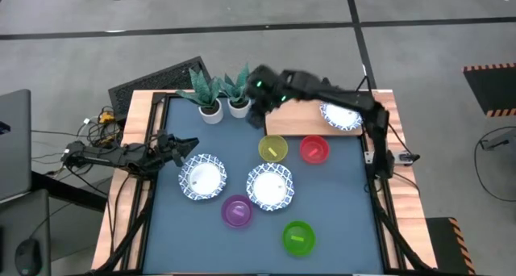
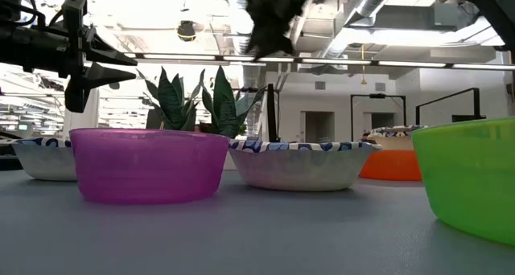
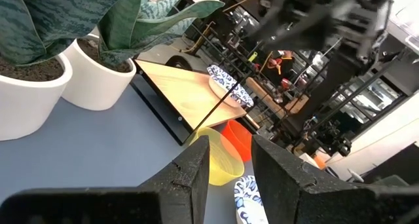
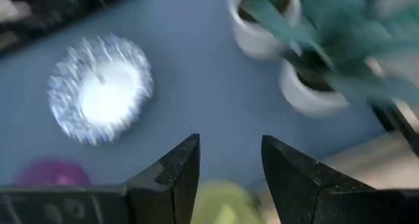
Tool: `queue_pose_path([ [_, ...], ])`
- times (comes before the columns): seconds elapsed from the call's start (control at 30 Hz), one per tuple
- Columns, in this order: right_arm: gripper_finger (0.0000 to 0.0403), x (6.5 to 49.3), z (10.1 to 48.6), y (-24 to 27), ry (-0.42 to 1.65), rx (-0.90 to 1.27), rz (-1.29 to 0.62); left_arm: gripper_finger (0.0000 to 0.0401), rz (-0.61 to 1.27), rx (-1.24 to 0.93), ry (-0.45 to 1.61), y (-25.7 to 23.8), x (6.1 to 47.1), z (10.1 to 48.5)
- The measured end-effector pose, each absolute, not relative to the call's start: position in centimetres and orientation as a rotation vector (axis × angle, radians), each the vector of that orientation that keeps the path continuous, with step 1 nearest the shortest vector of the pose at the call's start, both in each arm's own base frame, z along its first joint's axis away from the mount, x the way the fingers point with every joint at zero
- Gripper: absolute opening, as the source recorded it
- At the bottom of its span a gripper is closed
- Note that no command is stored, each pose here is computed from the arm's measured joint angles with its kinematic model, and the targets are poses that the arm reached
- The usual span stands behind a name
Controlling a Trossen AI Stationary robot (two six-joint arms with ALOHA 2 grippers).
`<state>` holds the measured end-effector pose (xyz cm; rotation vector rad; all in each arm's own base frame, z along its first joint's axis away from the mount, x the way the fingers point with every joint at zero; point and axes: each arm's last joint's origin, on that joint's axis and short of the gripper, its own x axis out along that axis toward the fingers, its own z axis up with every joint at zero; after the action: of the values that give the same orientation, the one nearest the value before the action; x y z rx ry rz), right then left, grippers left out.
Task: Place and stack bowls onto a shelf
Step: Stack the white patterned bowl on the white patterned bowl on the shelf
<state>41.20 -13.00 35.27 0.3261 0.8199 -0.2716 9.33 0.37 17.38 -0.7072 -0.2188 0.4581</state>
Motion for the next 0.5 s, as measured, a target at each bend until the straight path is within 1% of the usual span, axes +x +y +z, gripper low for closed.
queue_pose_path([
  [0.17,0.0188,44.2,33.9,-9.2,0.770,0.311,-0.249,0.0098,0.458,-0.707,-0.219,0.4,9.3,17.4],
  [0.23,0.0188,44.6,33.0,-8.1,0.811,0.322,-0.246,0.0098,0.458,-0.707,-0.219,0.4,9.3,17.4],
  [0.3,0.0188,46.0,31.9,-6.9,0.794,0.319,-0.222,0.0098,0.458,-0.706,-0.219,0.4,9.3,17.4],
  [0.4,0.0188,46.7,29.7,-5.9,0.879,0.317,-0.216,0.0098,0.459,-0.705,-0.218,0.4,9.3,17.4],
  [0.47,0.0188,47.7,28.8,-5.2,0.855,0.326,-0.204,0.0098,0.460,-0.705,-0.218,0.4,9.3,17.4],
  [0.5,0.0188,47.7,28.4,-5.0,0.875,0.328,-0.200,0.0098,0.460,-0.705,-0.219,0.4,9.3,17.4],
])
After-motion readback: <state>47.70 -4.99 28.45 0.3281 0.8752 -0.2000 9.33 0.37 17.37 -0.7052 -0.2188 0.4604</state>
